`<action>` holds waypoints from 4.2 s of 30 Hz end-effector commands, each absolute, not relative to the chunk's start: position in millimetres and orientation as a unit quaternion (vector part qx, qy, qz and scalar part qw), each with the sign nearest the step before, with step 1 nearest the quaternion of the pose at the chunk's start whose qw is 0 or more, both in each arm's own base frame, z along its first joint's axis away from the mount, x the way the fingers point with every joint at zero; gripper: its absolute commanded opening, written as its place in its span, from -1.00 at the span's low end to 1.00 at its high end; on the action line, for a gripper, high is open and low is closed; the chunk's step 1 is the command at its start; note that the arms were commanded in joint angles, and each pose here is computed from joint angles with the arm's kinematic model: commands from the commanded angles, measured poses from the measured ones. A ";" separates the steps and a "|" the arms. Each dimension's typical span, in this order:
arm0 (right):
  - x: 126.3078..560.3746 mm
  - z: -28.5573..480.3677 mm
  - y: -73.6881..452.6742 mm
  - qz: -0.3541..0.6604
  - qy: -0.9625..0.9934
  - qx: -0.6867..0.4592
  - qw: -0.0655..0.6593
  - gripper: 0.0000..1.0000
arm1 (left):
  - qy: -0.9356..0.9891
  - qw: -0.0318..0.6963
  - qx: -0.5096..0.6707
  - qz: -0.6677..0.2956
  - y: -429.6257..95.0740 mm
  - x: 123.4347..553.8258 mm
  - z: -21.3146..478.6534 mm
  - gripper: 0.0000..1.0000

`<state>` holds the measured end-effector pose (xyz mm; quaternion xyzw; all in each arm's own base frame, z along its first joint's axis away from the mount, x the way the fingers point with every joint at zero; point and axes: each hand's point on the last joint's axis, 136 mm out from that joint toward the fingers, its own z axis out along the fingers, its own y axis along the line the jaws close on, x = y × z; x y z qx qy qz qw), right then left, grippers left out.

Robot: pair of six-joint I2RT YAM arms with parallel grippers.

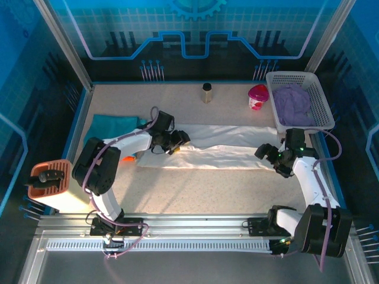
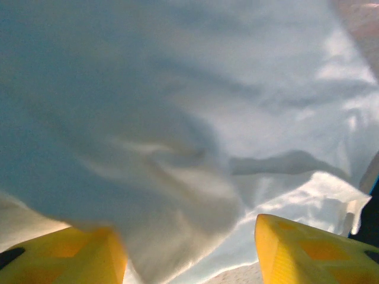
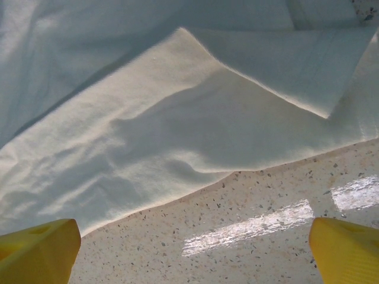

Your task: Fold and stack the t-shirts

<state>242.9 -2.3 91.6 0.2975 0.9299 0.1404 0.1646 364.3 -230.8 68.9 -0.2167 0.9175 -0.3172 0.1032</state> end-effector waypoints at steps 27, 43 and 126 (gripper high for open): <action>240.0 91.3 4.3 0.179 0.925 0.292 0.165 0.99 | 0.965 0.108 -0.096 -0.220 -173.4 350.1 121.2 0.10; 243.4 90.9 6.4 0.187 0.924 0.289 0.166 0.99 | 0.884 0.063 -0.341 -0.313 -221.2 353.4 107.0 0.08; 241.0 84.8 1.0 0.198 0.920 0.293 0.170 0.99 | 0.978 0.125 -0.159 0.042 -239.8 436.7 66.1 0.13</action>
